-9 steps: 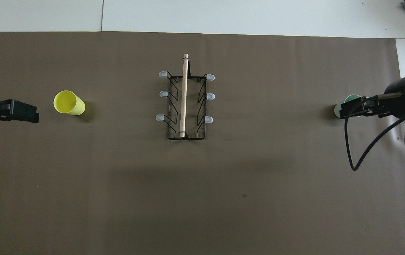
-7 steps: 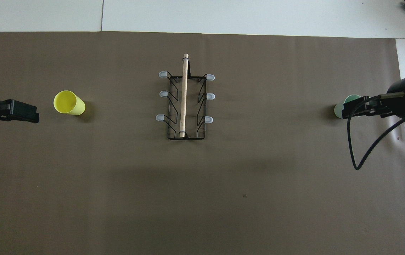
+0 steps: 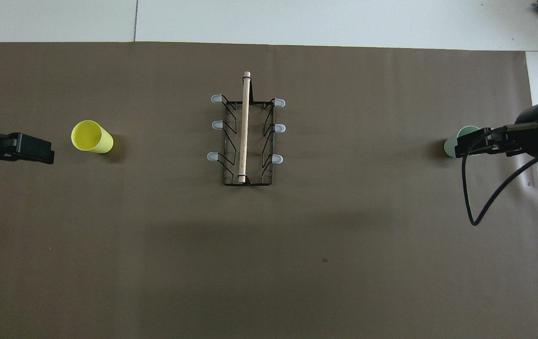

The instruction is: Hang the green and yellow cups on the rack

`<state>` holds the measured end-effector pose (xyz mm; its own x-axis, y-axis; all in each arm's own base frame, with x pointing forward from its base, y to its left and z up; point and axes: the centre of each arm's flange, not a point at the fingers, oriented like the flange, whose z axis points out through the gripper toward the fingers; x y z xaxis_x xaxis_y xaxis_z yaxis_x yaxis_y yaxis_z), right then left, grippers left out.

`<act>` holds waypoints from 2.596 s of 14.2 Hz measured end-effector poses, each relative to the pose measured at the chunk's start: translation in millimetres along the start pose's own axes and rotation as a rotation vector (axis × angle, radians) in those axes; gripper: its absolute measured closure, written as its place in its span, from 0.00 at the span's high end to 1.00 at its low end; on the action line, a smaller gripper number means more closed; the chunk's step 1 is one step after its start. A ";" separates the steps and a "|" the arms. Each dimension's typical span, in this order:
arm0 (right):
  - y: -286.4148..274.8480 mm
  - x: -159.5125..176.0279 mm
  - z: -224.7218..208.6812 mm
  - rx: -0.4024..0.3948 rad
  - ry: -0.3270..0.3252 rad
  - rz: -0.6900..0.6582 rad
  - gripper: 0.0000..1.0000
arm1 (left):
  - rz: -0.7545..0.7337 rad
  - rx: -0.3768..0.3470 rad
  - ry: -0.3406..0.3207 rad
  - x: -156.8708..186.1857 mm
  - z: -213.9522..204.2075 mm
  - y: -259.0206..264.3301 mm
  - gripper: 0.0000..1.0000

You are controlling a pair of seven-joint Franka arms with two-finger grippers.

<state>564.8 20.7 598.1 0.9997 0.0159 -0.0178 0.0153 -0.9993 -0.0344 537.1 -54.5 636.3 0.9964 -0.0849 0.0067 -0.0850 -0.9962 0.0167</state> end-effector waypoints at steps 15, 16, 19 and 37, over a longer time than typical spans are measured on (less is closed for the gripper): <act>12.7 3.1 7.5 0.000 -0.014 0.016 1.00 | -0.478 -0.190 -0.086 100.1 91.6 -61.8 1.00; 12.6 3.1 7.5 0.000 -0.014 -0.009 1.00 | -0.600 -0.259 -0.113 102.8 100.3 -81.9 1.00; 18.2 3.0 7.5 0.000 -0.014 -0.146 1.00 | -0.963 -0.427 -0.203 101.7 125.5 -146.4 1.00; -73.5 21.9 227.1 -0.717 -0.331 -1.276 1.00 | -1.885 -1.114 -0.655 3.4 360.0 -244.5 1.00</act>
<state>581.4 102.3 373.3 0.2601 0.7746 -0.5764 0.9532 -0.1107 0.2814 563.1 182.5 272.3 -0.2233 0.3972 -0.8901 0.8955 0.4443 -0.0264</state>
